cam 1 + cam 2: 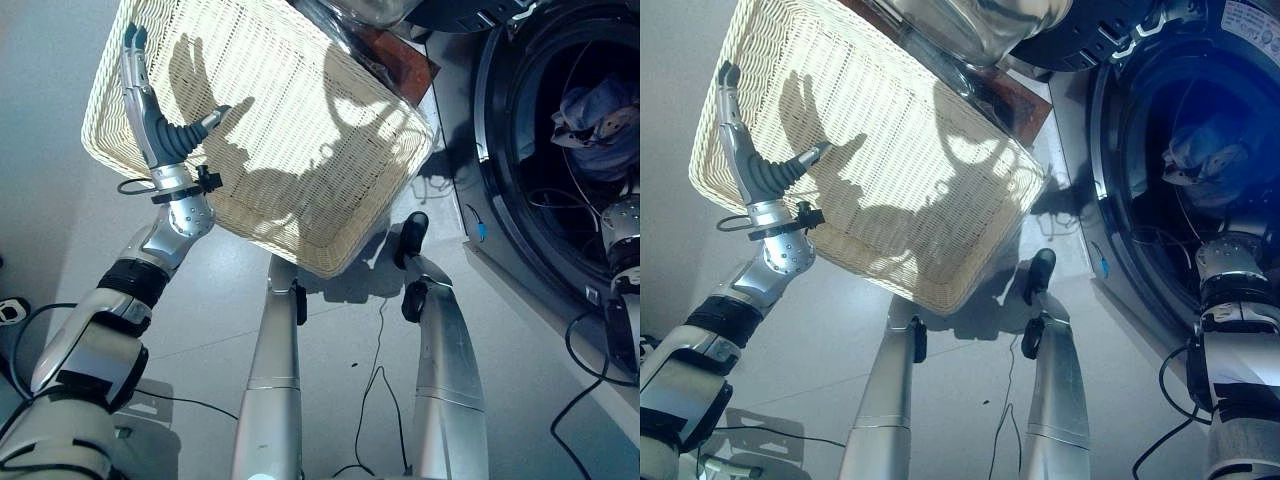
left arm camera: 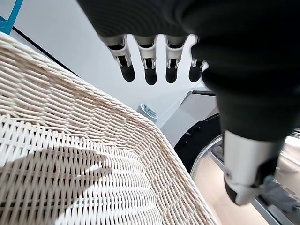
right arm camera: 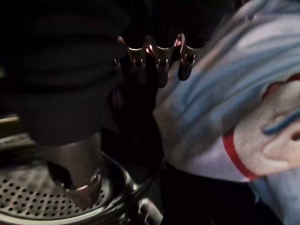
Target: Put the clothes into the washing machine.
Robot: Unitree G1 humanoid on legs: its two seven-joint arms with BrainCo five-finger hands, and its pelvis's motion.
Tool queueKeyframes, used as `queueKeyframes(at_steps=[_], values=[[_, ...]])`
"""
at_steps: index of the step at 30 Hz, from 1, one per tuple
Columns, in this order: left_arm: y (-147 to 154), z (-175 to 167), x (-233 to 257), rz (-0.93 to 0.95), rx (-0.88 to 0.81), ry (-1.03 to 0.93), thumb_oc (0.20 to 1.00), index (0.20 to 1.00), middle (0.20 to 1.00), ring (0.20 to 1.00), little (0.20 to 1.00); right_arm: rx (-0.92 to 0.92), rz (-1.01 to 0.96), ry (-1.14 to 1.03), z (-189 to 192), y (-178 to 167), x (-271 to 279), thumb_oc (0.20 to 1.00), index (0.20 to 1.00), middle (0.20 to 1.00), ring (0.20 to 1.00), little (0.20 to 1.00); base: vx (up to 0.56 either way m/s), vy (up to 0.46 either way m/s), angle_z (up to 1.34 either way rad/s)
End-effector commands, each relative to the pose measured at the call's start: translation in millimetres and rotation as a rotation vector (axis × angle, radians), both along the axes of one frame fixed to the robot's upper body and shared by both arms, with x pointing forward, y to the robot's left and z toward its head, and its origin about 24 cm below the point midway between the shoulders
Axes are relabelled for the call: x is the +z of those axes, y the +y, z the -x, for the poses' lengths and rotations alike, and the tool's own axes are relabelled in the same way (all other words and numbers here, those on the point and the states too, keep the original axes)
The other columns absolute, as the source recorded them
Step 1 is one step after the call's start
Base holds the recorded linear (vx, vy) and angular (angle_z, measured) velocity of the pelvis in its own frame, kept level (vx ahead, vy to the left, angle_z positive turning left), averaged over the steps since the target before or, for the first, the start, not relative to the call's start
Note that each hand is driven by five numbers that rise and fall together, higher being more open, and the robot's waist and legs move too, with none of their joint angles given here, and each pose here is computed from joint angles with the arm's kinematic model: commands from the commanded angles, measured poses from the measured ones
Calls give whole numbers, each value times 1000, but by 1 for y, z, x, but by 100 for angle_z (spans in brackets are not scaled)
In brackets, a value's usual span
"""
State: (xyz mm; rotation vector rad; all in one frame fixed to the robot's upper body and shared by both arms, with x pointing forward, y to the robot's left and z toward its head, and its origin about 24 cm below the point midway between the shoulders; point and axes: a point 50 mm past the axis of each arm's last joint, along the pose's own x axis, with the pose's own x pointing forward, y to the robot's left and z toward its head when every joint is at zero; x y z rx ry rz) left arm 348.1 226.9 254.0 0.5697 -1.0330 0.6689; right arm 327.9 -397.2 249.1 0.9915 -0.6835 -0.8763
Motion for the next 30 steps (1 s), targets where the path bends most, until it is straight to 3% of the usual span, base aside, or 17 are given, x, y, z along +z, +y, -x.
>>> queueKeyframes(at_steps=[1, 6, 11, 23, 24, 30], values=[[-7, 0, 14, 50, -44, -83, 1000, 1000, 1000, 1000, 1000, -198, 96, 73, 28, -25, 12, 1000, 1000, 1000, 1000, 1000, 0, 0, 0], [-8, 1, 15, 43, -49, -78, 1000, 1000, 1000, 1000, 1000, -326, 303, 290, 24, -12, 27, 1000, 1000, 1000, 1000, 1000, 0, 0, 0], [-12, 2, 13, 3, -44, -78, 1000, 1000, 1000, 1000, 1000, -488, 644, 492, 7, 31, 42, 1000, 1000, 1000, 1000, 1000, 0, 0, 0], [-17, 4, 5, 0, -42, -88, 1000, 1000, 1000, 1000, 1000, -550, 992, 610, -9, 85, 8, 1000, 1000, 1000, 1000, 1000, -3, 9, 0], [-16, 5, 1, 5, -39, -80, 1000, 1000, 1000, 1000, 1000, -580, 1130, 627, -10, 100, -1, 1000, 1000, 1000, 1000, 1000, 0, 0, 0], [-16, 5, -5, 8, -43, -53, 1000, 1000, 1000, 1000, 1000, -601, 1308, 638, -10, 117, -10, 1000, 1000, 1000, 1000, 1000, 0, 0, 0]])
